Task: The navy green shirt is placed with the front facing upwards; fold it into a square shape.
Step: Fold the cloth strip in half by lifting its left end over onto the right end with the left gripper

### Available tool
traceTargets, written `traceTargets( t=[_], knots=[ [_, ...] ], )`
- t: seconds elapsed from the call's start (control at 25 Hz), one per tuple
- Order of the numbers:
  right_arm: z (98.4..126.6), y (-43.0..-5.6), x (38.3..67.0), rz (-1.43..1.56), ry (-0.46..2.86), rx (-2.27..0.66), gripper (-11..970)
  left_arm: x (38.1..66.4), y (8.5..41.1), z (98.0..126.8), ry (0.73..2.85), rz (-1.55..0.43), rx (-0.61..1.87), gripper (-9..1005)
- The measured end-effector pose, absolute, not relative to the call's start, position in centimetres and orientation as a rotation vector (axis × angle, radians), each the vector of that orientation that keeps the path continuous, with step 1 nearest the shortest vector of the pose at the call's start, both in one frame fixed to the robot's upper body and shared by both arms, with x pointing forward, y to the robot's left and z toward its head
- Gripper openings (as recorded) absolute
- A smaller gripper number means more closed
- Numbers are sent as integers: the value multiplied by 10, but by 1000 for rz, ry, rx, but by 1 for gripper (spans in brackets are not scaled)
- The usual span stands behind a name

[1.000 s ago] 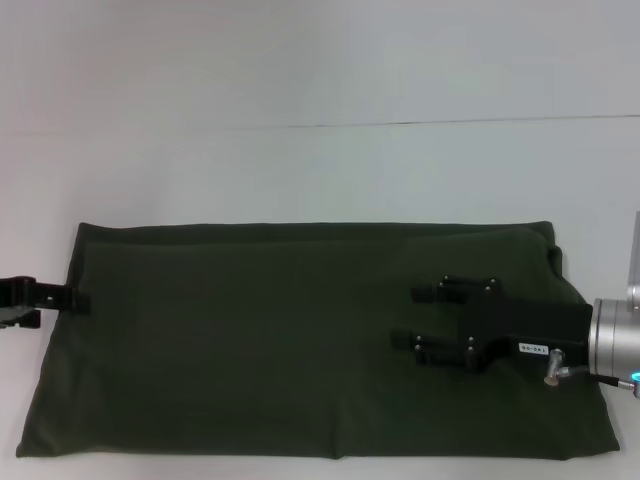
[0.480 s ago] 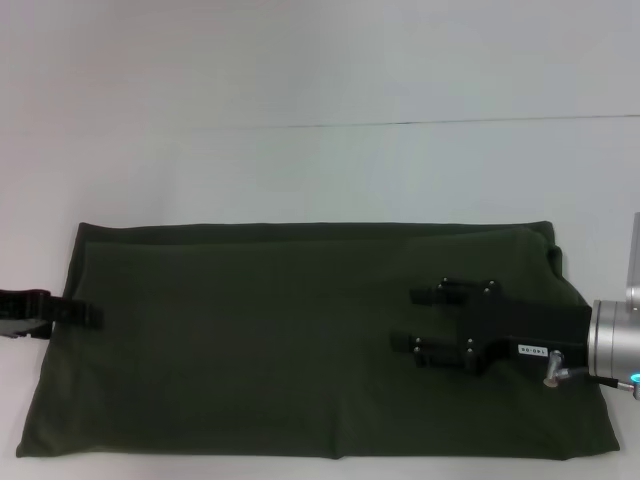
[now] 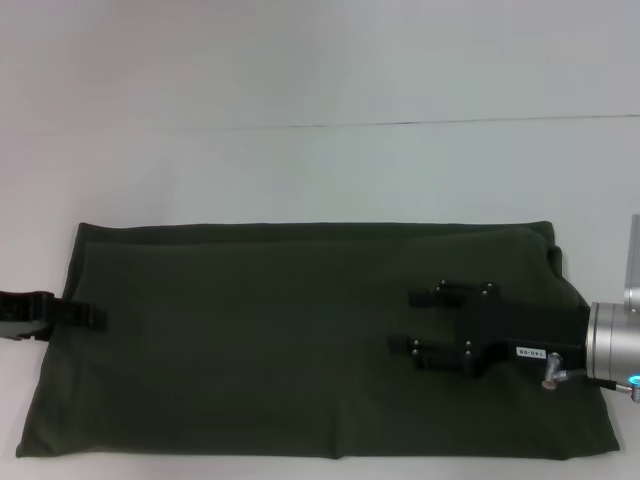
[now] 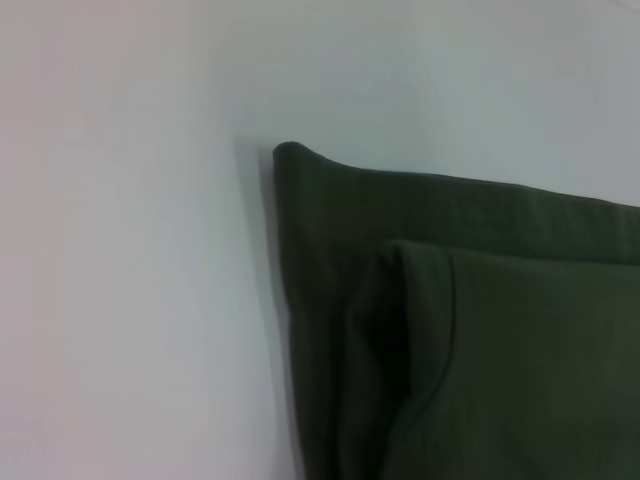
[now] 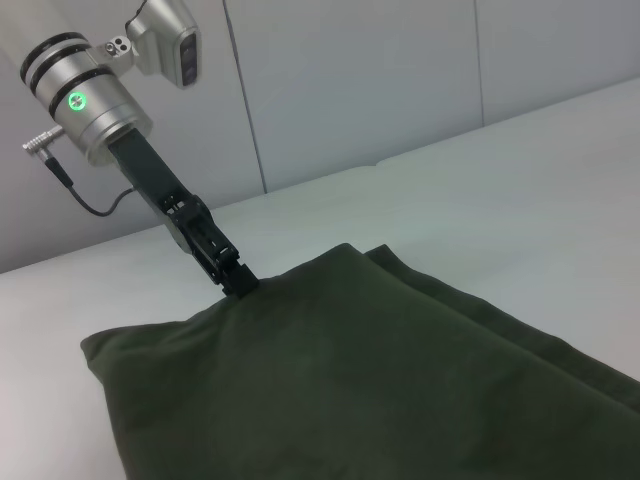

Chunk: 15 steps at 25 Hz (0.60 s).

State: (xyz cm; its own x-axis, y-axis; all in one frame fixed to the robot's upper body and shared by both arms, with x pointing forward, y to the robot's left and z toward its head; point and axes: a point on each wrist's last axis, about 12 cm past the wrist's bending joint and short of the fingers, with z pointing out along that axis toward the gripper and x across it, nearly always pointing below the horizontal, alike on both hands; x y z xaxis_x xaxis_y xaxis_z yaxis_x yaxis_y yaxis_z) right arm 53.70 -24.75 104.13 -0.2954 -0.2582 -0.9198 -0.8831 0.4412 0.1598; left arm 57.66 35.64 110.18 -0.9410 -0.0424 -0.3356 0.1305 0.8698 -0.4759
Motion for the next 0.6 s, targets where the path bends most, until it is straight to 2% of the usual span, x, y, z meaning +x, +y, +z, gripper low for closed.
traceTargets(
  t=[0.6],
  knots=[
    [1042,-248,537,871,1795,-979,749,579,344,1098,2709,-802,61,851]
  ],
)
